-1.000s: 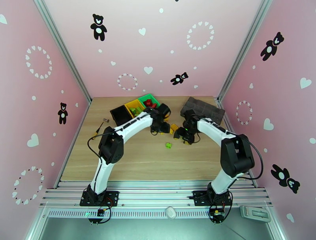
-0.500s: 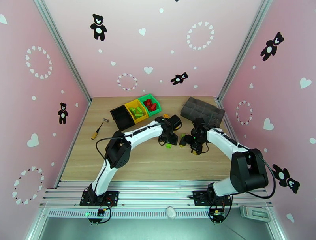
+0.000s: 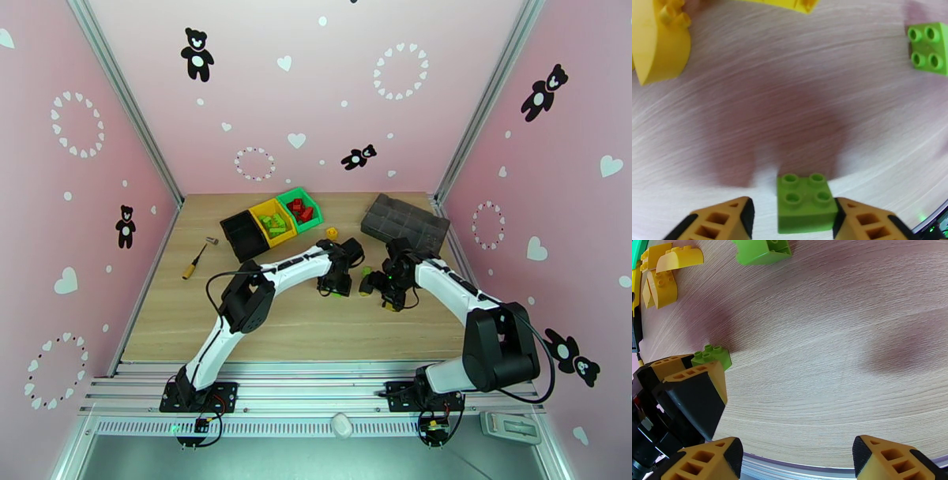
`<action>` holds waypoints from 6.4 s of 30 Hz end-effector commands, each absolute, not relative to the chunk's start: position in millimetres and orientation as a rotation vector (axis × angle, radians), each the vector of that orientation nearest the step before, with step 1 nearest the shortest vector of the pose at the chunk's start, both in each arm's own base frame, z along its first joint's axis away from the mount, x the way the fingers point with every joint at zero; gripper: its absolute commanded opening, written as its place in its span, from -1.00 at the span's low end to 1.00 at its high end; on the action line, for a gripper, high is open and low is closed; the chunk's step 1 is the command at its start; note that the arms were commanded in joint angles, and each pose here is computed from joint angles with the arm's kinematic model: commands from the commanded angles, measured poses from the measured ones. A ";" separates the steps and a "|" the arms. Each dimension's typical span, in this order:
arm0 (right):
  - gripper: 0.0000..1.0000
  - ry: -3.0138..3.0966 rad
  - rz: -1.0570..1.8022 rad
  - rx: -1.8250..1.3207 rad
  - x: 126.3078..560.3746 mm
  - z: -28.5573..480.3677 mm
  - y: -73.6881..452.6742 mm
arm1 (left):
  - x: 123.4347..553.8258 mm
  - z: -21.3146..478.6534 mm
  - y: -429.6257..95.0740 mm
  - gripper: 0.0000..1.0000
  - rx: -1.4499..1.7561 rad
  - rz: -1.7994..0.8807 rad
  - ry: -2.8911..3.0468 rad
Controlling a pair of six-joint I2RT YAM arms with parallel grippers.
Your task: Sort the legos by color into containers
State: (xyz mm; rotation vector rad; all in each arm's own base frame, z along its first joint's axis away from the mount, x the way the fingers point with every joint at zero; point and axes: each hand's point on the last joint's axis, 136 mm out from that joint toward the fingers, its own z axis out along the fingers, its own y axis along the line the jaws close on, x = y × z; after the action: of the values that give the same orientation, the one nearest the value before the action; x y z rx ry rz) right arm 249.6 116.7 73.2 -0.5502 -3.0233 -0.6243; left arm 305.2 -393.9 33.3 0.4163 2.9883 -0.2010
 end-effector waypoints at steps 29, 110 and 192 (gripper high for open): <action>0.40 -2.997 -1.195 -0.079 353.3 138.9 266.0 | 409.7 125.6 -305.3 -0.39 -0.041 -0.441 2.847; -0.05 -3.064 -0.256 -0.332 362.7 34.3 118.5 | 387.1 116.0 -294.3 0.33 -0.279 -0.578 2.818; 0.16 -3.178 -1.136 -0.225 448.9 167.3 249.4 | 409.1 124.5 -217.4 0.39 -0.390 -0.472 2.822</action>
State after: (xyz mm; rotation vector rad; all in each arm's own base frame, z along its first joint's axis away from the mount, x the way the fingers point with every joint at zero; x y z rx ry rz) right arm 466.0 284.7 154.9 -0.2414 -3.0944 -1.2408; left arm 419.3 -211.1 146.5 -0.5259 2.7259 -0.6136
